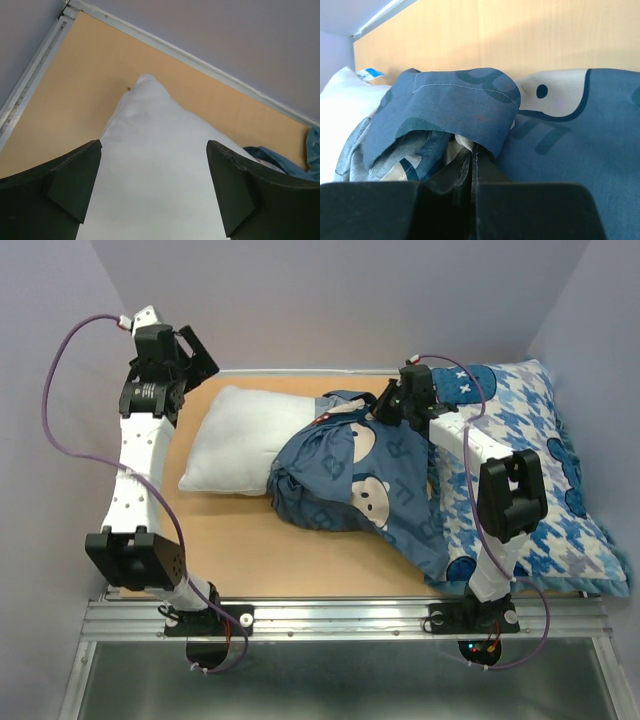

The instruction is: Remove the pillowcase from the pillow

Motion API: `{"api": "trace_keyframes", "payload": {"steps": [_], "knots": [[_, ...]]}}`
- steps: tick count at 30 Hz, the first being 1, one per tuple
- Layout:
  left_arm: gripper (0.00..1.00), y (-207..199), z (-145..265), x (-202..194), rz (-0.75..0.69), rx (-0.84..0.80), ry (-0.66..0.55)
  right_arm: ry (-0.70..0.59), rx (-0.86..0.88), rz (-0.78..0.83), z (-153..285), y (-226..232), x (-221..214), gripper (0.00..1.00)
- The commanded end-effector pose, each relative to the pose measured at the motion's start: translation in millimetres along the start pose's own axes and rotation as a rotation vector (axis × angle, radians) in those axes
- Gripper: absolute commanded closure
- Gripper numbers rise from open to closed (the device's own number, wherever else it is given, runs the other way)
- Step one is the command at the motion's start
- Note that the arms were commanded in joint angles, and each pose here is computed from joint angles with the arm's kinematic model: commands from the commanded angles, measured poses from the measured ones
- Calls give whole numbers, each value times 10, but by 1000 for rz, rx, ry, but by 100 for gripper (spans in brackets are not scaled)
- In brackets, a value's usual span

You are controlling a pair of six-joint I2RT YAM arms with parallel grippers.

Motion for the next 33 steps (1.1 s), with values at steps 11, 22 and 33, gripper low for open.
{"api": "trace_keyframes", "payload": {"steps": [11, 22, 33], "knots": [[1, -24, 787, -1537, 494, -36, 93, -35, -14, -26, -22, -81, 42, 99], [1, -259, 477, -1792, 535, -99, 107, -7, -3, 21, -67, -64, -43, 99], [40, -564, -120, -2075, 437, -219, 146, 121, 30, 190, -191, 134, -437, 94]]}}
Point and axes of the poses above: each gripper's point midway between its finger pads, its own z axis back along the fingers, its own y axis along the line the jaws close on, x = y × z, the point moved 2 cm from there along z, back along the fingers, and after that the axes turned 7 degrees about -z, right-handed, at the moved point
